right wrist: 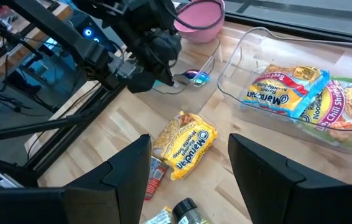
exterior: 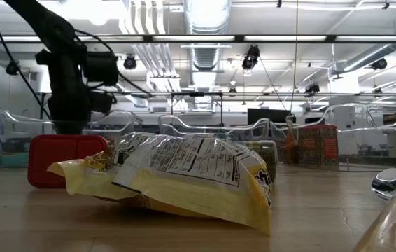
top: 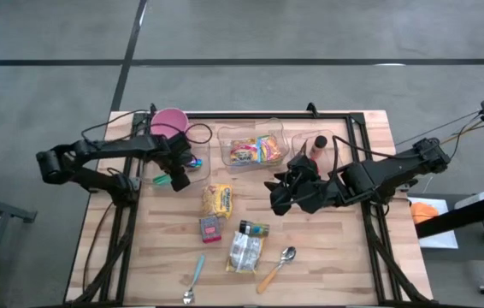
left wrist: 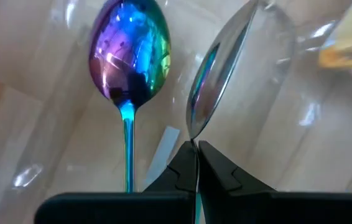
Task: Pick & Place Food Item
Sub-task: Put the green spoon into the left transparent bin
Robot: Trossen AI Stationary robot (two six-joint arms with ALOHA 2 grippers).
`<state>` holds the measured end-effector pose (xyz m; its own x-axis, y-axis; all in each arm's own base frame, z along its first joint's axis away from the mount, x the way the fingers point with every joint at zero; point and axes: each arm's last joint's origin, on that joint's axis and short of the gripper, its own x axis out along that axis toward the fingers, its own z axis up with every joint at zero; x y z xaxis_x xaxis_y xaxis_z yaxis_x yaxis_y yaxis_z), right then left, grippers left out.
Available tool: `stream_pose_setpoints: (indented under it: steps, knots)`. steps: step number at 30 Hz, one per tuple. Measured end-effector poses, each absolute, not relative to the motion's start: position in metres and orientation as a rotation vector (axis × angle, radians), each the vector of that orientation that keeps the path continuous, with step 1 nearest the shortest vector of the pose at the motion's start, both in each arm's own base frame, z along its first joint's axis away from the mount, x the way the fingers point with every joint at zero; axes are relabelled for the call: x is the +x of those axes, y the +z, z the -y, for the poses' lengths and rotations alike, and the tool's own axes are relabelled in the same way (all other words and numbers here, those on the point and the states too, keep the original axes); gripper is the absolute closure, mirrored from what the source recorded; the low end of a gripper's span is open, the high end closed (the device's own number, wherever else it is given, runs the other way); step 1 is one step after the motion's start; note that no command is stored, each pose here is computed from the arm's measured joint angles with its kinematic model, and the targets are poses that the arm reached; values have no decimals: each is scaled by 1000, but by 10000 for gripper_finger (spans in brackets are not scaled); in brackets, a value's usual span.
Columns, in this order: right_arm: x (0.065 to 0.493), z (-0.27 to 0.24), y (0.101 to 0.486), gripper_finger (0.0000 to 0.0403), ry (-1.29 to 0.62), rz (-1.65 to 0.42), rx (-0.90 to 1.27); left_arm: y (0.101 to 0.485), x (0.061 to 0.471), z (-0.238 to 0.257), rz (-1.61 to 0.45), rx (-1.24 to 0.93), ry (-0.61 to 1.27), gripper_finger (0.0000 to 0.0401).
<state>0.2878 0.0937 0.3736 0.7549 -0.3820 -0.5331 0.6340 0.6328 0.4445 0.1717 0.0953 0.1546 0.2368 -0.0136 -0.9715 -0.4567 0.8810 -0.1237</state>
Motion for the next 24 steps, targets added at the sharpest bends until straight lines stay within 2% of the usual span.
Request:
stream_pose_setpoints:
  steps: [6,24]
  knots:
    - [288,-94,374,192,-601,-413,664,138,177,-99,-1371,-449,320,399]
    - [287,-94,373,192,-604,-420,659,138,181,-101,-1341,-437,334,399]
